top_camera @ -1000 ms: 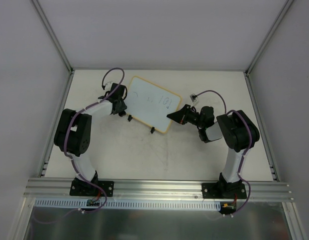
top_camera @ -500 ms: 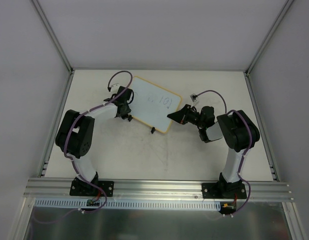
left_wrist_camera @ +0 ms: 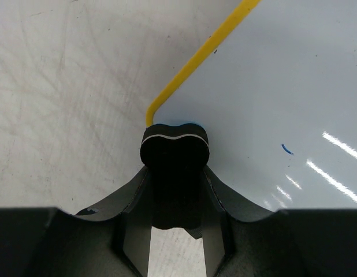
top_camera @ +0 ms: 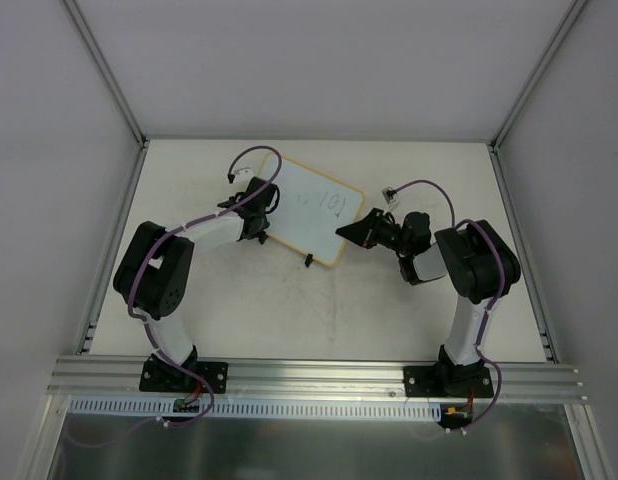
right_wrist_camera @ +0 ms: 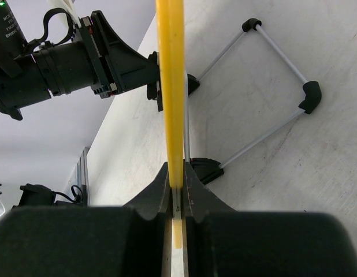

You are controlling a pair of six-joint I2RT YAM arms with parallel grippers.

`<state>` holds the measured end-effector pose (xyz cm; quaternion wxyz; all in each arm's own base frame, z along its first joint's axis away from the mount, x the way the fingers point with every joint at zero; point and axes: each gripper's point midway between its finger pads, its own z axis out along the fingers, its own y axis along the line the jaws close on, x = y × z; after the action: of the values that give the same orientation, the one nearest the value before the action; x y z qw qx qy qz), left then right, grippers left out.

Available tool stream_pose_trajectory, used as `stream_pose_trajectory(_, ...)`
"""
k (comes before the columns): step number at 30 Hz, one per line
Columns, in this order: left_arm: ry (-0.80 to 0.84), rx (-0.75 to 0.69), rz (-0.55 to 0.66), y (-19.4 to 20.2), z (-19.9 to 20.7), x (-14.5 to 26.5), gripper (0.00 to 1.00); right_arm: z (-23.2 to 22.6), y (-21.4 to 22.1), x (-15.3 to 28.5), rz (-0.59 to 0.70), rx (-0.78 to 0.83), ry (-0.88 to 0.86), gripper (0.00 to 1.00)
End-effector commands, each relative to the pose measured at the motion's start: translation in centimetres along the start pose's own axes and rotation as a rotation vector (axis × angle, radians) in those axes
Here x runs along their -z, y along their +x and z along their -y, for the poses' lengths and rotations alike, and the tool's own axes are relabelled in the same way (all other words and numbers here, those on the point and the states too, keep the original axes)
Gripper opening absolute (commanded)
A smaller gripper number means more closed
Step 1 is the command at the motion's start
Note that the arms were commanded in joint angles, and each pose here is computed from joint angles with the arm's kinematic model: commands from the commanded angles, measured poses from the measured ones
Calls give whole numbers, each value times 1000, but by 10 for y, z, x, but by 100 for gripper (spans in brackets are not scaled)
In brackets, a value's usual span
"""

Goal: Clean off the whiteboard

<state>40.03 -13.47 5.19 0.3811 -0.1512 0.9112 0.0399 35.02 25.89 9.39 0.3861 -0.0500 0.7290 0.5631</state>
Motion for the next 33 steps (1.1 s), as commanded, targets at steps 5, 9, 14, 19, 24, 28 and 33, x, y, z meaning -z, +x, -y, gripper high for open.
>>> stream_pose_trajectory(5,237,-62,49,-22,69,14,0,-30,-38,-5,141,122,-102,0)
stream_pose_trajectory(9,278,-72,43,-29,78,9,0,-26,-39,-5,150,135,-88,0)
stream_pose_trajectory(14,312,-103,70,-42,87,13,0,-25,-39,-4,156,148,-80,0)
stream_pose_trajectory(19,299,-91,94,-59,80,9,0,-24,-38,-5,154,147,-78,0)
stream_pose_trajectory(24,263,-51,107,-80,54,-3,0,-21,-36,-4,152,147,-72,0)
stream_pose_trajectory(28,231,-68,131,-87,46,-2,0,-22,-37,-5,151,148,-74,0)
stream_pose_trajectory(33,254,-64,117,-88,46,-5,0,-21,-37,-5,150,148,-75,0)
